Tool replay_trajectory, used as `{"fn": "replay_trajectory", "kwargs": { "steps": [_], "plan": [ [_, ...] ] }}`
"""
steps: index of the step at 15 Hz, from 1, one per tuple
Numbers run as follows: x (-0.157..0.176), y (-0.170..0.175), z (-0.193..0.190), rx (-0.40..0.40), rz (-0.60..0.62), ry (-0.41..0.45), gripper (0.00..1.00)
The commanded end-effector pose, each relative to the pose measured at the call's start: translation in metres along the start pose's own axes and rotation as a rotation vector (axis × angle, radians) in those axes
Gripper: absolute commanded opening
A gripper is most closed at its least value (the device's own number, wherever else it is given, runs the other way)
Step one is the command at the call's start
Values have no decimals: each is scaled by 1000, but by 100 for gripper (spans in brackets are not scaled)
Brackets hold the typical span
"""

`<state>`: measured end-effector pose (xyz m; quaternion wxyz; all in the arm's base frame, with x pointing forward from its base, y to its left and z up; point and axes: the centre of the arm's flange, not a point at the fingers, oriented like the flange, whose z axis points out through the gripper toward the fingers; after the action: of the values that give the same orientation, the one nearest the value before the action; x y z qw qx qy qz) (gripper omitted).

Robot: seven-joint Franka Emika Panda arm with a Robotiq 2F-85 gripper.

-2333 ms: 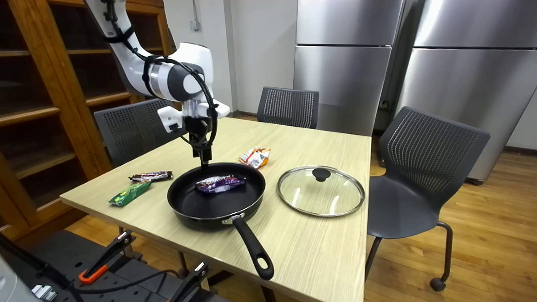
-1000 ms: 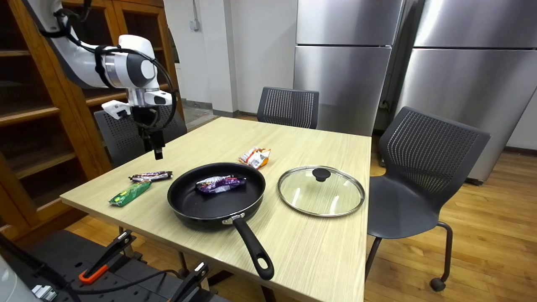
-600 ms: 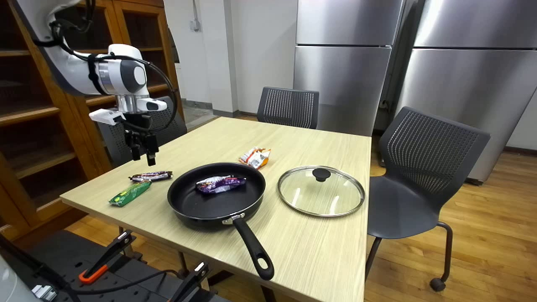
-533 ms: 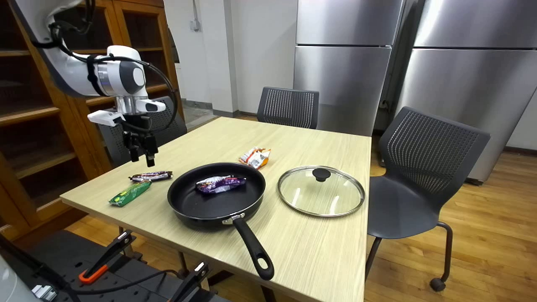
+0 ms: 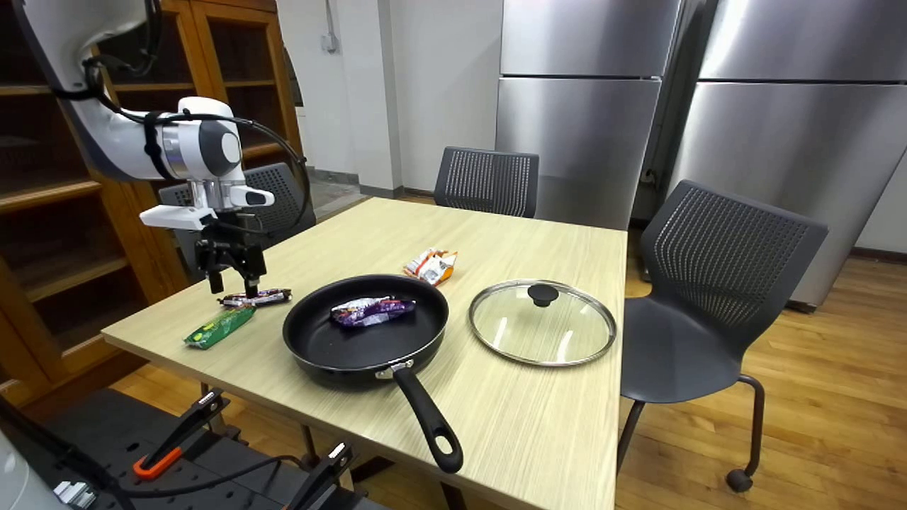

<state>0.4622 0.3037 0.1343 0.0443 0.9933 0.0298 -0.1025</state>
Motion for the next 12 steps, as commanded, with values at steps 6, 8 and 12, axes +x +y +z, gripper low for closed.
{"fn": "replay_trajectory", "kwargs": {
  "steps": [6, 8, 12],
  "plan": [
    [-11, 8, 31, -32, -113, -75, 100],
    [-12, 7, 34, -34, -122, -82, 100],
    [-11, 7, 39, -32, -133, -91, 100]
  ]
}}
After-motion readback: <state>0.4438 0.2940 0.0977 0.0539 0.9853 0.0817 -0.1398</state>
